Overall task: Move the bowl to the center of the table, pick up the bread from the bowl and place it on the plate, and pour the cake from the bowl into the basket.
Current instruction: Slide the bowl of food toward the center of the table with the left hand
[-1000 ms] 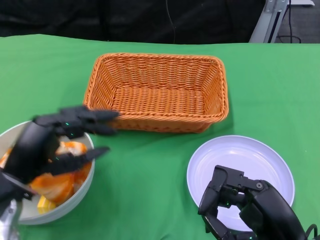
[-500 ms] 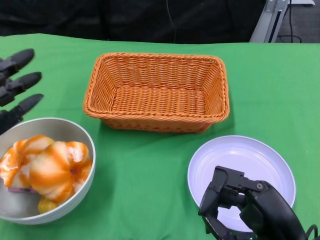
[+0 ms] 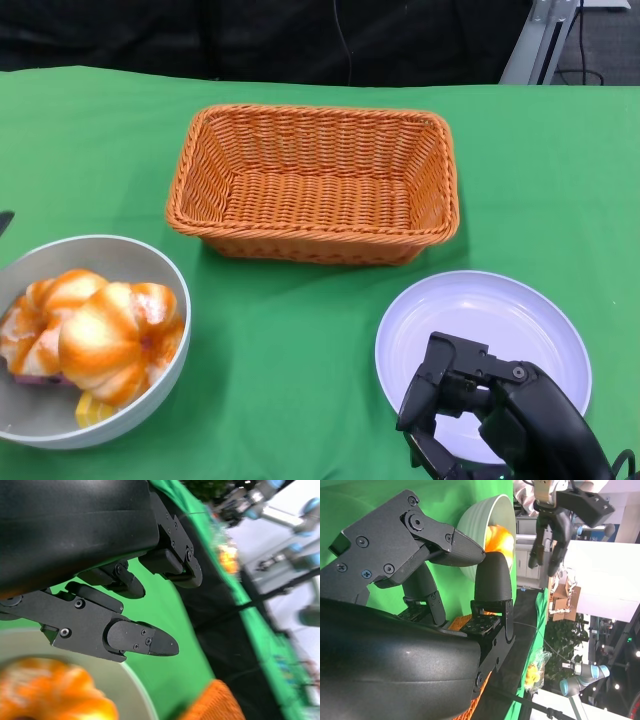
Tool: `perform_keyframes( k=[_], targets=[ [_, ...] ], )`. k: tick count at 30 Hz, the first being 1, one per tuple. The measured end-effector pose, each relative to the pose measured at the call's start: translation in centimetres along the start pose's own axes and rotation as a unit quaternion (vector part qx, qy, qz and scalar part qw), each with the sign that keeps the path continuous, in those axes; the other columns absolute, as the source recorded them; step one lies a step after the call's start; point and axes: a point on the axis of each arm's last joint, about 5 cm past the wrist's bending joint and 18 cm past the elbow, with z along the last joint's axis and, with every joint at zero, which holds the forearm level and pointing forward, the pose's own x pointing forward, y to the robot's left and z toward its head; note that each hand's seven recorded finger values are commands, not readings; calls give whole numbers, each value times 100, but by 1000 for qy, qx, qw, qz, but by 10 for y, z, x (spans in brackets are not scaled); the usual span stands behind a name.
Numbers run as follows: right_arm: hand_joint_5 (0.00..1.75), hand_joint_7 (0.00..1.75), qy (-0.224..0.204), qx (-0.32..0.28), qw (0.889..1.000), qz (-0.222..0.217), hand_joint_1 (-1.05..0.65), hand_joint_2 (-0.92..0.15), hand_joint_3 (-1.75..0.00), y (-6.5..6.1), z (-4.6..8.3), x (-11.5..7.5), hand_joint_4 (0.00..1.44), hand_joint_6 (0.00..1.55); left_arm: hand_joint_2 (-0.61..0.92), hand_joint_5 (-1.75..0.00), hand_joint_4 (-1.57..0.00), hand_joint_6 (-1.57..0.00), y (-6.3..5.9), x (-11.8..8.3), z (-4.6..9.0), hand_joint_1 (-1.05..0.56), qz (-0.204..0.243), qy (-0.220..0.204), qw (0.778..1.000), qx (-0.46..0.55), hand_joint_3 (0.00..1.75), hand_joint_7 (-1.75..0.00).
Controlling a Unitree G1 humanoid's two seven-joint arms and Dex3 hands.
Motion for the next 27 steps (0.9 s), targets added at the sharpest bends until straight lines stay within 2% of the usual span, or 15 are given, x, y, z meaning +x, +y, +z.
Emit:
perform_keyframes(
  k=[7,8,9,12,13,14,15,16,17,18,23,24,27],
  targets=[
    [170,147,0,0,1000,0,-30,-51,-106,0,0,0,70,65,92,0,-52,-53,-1,-2,-9,-51,5,47,998,40,21,0],
    [170,147,0,0,1000,0,-31,-50,-105,0,0,0,70,65,92,-65,-54,-50,-2,-2,-10,-53,4,58,997,46,24,-1],
    [170,146,0,0,1000,0,-31,-51,-105,0,0,0,70,65,92,-86,-50,-49,-3,-1,-11,-54,1,73,996,52,24,-1],
    [169,146,-1,0,1000,-1,-31,-51,-104,1,0,1,70,65,92,-104,-52,-46,-4,-1,-13,-56,-9,104,992,67,27,0],
    [169,145,0,-1,1000,-1,-31,-51,-104,1,0,1,70,65,92,-124,-48,-42,-4,-1,-14,-57,-13,109,991,71,31,0],
    [169,145,-1,-1,1000,-1,-30,-52,-104,1,0,1,70,65,92,-122,-34,-37,-3,0,-14,-59,-23,117,990,77,37,0],
    [169,145,-1,-1,1000,-1,-29,-52,-104,1,0,1,70,65,92,-120,-31,-36,-1,0,-14,-60,-37,125,988,86,39,0],
    [168,144,-1,-1,1000,-1,-29,-51,-103,1,0,1,70,65,92,-67,-18,-27,1,1,-13,-63,-54,132,986,91,46,-1],
    [168,144,-1,-1,1000,-1,-29,-51,-103,1,0,1,70,66,92,-38,-16,-24,4,3,-12,-64,-77,141,982,97,49,-1],
    [168,144,-2,-1,1000,-1,-29,-51,-103,1,0,2,70,66,92,-28,-15,-23,6,4,-12,-64,-94,146,980,101,50,-1],
    [168,144,-3,0,1000,-1,-29,-51,-104,1,0,2,70,66,92,-16,-14,-22,8,4,-11,-65,-121,157,975,105,52,0],
    [168,144,-3,0,1000,-2,-28,-51,-104,1,0,2,70,66,92,-11,-9,-15,9,5,-11,-66,-131,163,973,98,58,0],
    [168,144,-4,1,1000,-2,-28,-51,-105,2,0,3,69,66,92,-6,-2,-7,12,6,-13,-66,-170,207,963,32,57,0]
  ],
)
